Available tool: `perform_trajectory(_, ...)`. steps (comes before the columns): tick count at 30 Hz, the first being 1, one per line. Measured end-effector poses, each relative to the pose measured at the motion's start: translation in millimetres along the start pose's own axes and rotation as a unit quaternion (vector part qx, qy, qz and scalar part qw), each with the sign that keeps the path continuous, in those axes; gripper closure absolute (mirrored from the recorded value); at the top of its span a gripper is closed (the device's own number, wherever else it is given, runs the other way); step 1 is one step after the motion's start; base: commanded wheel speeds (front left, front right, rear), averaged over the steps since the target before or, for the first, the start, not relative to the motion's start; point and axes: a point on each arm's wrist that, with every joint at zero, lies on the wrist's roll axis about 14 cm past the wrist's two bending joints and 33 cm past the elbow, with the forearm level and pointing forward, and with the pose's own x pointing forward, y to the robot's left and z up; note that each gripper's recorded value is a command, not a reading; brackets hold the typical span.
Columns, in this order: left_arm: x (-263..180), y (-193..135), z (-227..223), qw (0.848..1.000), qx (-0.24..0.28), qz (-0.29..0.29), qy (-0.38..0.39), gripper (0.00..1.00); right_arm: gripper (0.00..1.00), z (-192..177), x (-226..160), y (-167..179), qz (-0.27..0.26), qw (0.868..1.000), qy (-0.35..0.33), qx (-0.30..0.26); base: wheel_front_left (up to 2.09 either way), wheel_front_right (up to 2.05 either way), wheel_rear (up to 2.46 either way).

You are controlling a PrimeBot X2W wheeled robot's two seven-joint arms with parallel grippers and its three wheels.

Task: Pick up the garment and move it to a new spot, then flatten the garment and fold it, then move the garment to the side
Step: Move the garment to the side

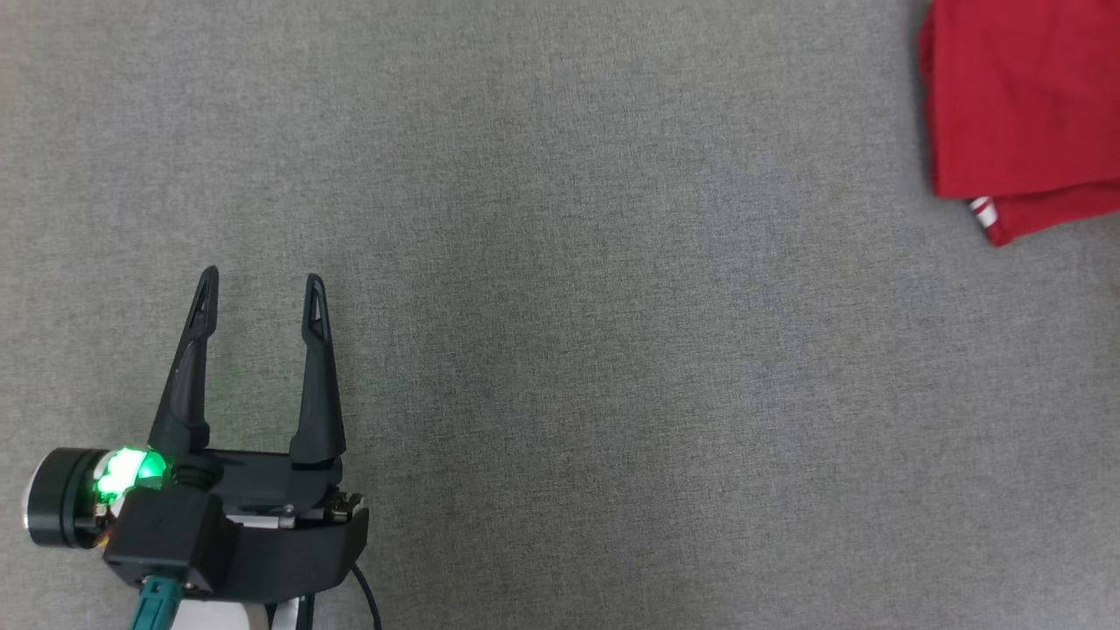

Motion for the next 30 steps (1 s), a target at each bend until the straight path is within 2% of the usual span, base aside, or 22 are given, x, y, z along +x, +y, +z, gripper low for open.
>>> perform_trajectory(3,2.1,-1.0,-0.3,1.0,-0.001,0.002,-0.004,0.0,1.0,1.7,3.3,-11.3,-0.011,1.0,0.005,-0.008,0.0,0.0,0.0)
perform_trajectory(13,-0.6,8.0,3.1,1.0,0.007,0.017,-0.006,0.0,1.0,0.2,9.4,-8.6,-0.009,1.0,0.017,-0.01,0.0,0.0,0.0)
perform_trajectory(15,-0.8,9.0,4.2,1.0,0.008,0.018,-0.007,0.0,0.24,-2.7,8.0,-11.2,-0.013,1.0,0.023,-0.006,0.0,0.0,0.0)
perform_trajectory(16,-0.9,9.3,5.2,1.0,0.008,0.019,-0.008,0.0,0.0,-3.2,6.9,-12.5,-0.015,1.0,0.024,-0.005,0.0,0.0,0.0)
perform_trajectory(20,-3.3,11.4,10.8,1.0,0.008,0.024,-0.012,0.0,0.0,10.1,1.1,-20.7,-0.025,1.0,-0.002,-0.006,0.0,0.0,0.0)
perform_trajectory(24,-10.8,13.3,17.1,0.999,0.0,0.029,-0.013,0.0,0.0,34.4,-6.5,-18.9,-0.026,0.998,-0.053,0.022,0.0,0.0,0.0)
perform_trajectory(30,-33.2,21.3,20.7,0.999,-0.002,0.046,0.001,0.0,0.0,58.3,-23.8,16.7,0.009,0.99,-0.112,0.081,0.0,0.0,0.0)
